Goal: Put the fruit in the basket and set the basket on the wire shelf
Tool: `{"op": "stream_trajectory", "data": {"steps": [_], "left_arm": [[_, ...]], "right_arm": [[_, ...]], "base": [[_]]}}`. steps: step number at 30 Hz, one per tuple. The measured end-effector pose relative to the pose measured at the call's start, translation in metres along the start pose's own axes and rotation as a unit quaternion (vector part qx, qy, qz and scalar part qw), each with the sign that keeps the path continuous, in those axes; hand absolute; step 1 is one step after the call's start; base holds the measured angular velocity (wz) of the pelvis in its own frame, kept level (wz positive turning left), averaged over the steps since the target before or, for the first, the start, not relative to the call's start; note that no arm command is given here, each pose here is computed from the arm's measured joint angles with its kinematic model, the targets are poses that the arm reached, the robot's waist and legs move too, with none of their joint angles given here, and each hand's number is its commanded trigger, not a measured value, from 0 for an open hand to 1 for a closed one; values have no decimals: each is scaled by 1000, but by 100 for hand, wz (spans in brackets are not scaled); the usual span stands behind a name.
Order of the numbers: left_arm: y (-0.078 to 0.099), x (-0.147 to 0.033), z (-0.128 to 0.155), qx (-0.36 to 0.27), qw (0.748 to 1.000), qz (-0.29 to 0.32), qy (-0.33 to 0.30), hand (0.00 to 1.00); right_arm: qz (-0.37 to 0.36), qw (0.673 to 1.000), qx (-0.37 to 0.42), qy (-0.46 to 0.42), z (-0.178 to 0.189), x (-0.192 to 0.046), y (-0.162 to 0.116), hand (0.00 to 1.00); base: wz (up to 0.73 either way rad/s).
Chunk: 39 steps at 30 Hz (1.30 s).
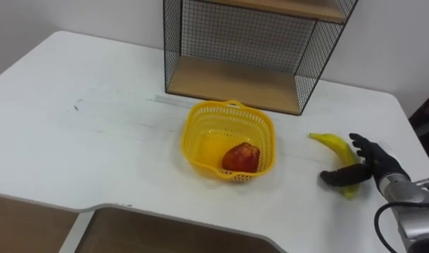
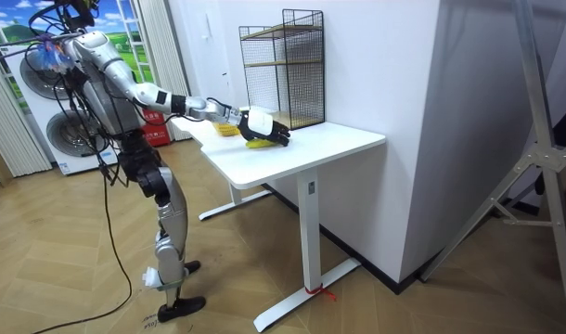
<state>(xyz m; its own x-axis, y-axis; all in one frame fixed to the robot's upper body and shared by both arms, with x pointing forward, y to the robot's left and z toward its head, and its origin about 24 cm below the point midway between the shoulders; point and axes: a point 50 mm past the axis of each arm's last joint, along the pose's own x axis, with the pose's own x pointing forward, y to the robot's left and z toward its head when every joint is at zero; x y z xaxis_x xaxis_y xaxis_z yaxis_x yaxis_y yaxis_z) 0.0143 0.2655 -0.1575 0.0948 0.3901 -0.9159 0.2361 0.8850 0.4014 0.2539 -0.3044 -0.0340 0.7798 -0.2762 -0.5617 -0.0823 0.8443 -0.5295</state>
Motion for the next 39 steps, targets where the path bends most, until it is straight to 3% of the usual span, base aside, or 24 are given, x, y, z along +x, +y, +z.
{"op": "stream_trajectory", "data": {"steps": [19,39], "left_arm": [[3,0,3,-3,1000,11,-6,0],[0,0,10,8,1000,2,-17,0]], "right_arm": [[-75,996,-48,12,-5,-1,-13,100],[-61,998,-23,-9,9,-3,-10,100]], "base": [[1],[-5]]}}
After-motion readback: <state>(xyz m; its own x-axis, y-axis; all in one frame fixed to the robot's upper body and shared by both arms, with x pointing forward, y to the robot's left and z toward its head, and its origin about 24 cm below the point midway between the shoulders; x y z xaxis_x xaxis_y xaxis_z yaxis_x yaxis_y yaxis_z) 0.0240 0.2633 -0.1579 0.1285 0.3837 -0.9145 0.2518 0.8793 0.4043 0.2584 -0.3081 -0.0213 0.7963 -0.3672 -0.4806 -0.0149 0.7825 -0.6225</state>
